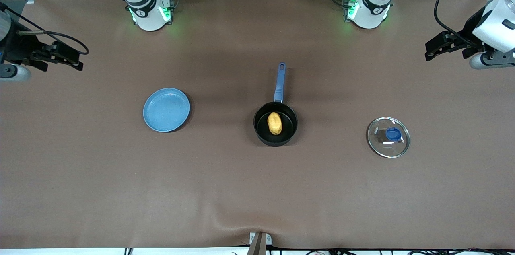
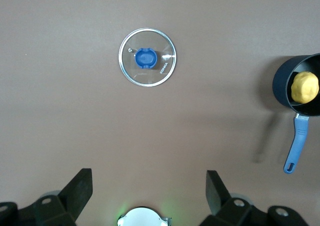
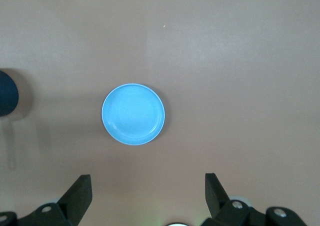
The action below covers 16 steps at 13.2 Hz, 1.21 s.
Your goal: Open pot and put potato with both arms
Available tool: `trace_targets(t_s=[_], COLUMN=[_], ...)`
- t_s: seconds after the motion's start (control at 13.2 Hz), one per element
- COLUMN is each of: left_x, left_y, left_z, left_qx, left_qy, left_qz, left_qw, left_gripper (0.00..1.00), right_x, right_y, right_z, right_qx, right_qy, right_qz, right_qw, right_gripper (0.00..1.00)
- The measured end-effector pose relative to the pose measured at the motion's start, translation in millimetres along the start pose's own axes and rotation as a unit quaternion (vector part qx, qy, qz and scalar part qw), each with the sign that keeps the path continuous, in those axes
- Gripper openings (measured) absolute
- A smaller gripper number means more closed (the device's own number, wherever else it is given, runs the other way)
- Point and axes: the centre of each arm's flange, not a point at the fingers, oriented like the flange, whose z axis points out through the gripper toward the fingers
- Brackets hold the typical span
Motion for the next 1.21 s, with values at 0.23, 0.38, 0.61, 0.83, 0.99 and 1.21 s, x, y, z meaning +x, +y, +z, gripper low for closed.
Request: trace_targets(t_s=[0.23, 0.38, 0.61, 0.83, 0.99, 1.21], left_x=[-0.5, -0.6, -0.9, -1.2, -1.2, -1.1], left_y=[-0.5, -1.3, -0.9, -0.9, -1.0, -1.9], left_z=[0.4, 0.0, -4.1, -7.6, -7.6, -7.7], left_qx=[0.000, 0.000, 0.000, -0.001, -0.001, -0.001], left_qy=[-0.002, -0.003, 0.002, 0.006, 0.006, 0.006], left_qz=[-0.001, -0.002, -0.001, -0.001, -0.001, -0.002], left_qw=[1.000, 1.000, 1.000, 1.000, 1.000, 1.000], left_gripper=[1.00, 1.00, 1.00, 1.00, 1.00, 1.00], right_x=[0.8, 3.3, 3.4, 2.7, 2.6, 2.3], right_y=[8.7, 20.9, 53.7, 61.6, 59.1, 58.2], right_z=[-0.2, 1.1, 1.0, 0.4, 0.1, -0.3], right_qx=[0.000, -0.003, -0.003, -0.003, -0.003, -0.003], right_qy=[0.015, 0.022, 0.022, 0.022, 0.022, 0.023], right_qz=[0.002, -0.005, 0.002, 0.006, 0.004, 0.003], right_qw=[1.000, 1.000, 1.000, 1.000, 1.000, 1.000], right_gripper=[1.00, 1.00, 1.00, 1.00, 1.00, 1.00])
